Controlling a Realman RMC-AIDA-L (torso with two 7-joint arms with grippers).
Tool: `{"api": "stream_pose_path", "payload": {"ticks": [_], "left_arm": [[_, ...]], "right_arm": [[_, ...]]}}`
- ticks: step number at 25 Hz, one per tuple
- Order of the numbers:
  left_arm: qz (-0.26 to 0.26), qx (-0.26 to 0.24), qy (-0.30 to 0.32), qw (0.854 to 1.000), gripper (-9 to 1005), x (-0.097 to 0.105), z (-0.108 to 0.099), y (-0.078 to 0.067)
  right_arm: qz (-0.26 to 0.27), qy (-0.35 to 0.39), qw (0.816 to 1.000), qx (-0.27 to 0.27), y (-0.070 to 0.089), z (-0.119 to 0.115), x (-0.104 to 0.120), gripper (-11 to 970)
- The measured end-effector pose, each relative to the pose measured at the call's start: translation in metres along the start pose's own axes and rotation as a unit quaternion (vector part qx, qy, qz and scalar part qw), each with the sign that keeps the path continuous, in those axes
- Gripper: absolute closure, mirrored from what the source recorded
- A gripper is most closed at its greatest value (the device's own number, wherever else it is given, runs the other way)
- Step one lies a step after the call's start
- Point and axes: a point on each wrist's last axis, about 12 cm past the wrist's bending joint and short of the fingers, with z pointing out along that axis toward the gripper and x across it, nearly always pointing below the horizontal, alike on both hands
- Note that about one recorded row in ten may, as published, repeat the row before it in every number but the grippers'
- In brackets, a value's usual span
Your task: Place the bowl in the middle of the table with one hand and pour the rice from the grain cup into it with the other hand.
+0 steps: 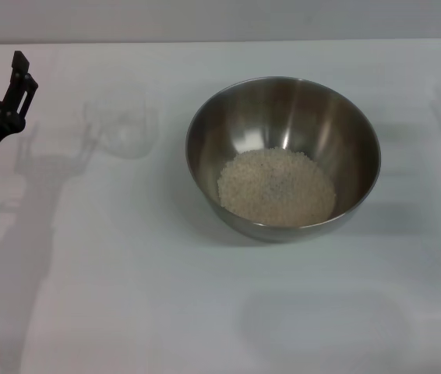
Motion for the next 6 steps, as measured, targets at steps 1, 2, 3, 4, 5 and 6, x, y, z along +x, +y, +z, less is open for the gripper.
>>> {"api": "stream_pose_path", "payload": {"ticks": [1, 2, 3, 4, 5, 6], "left_arm": [[0.0, 0.0, 0.0, 1.0, 134, 0.0, 0.0, 0.0], [0.0, 0.0, 0.0, 1.0, 134, 0.0, 0.0, 0.0], [0.002, 0.001, 0.001, 1.0, 134, 0.0003, 0.0007, 0.0007], [0.003, 0.001, 0.001, 1.0, 134, 0.0004, 0.0012, 0.0008], [0.003, 0.002, 0.001, 1.0, 134, 0.0004, 0.0017, 0.0007], [0.003, 0.002, 0.001, 1.0, 134, 0.0003, 0.0022, 0.0004]], "right_arm": [[0.0, 0.0, 1.0, 0.0, 0.0, 0.0001, 0.0, 244], [0.001, 0.0, 1.0, 0.0, 0.0002, 0.0003, -0.0001, 244], [0.001, -0.001, 1.0, -0.001, 0.0006, 0.0008, -0.0003, 244], [0.002, -0.001, 1.0, -0.001, 0.0009, 0.0012, -0.0004, 244], [0.002, 0.0, 1.0, -0.001, 0.0011, 0.0018, -0.0003, 244], [0.002, 0.002, 1.0, -0.001, 0.0014, 0.0027, 0.0001, 244]]}}
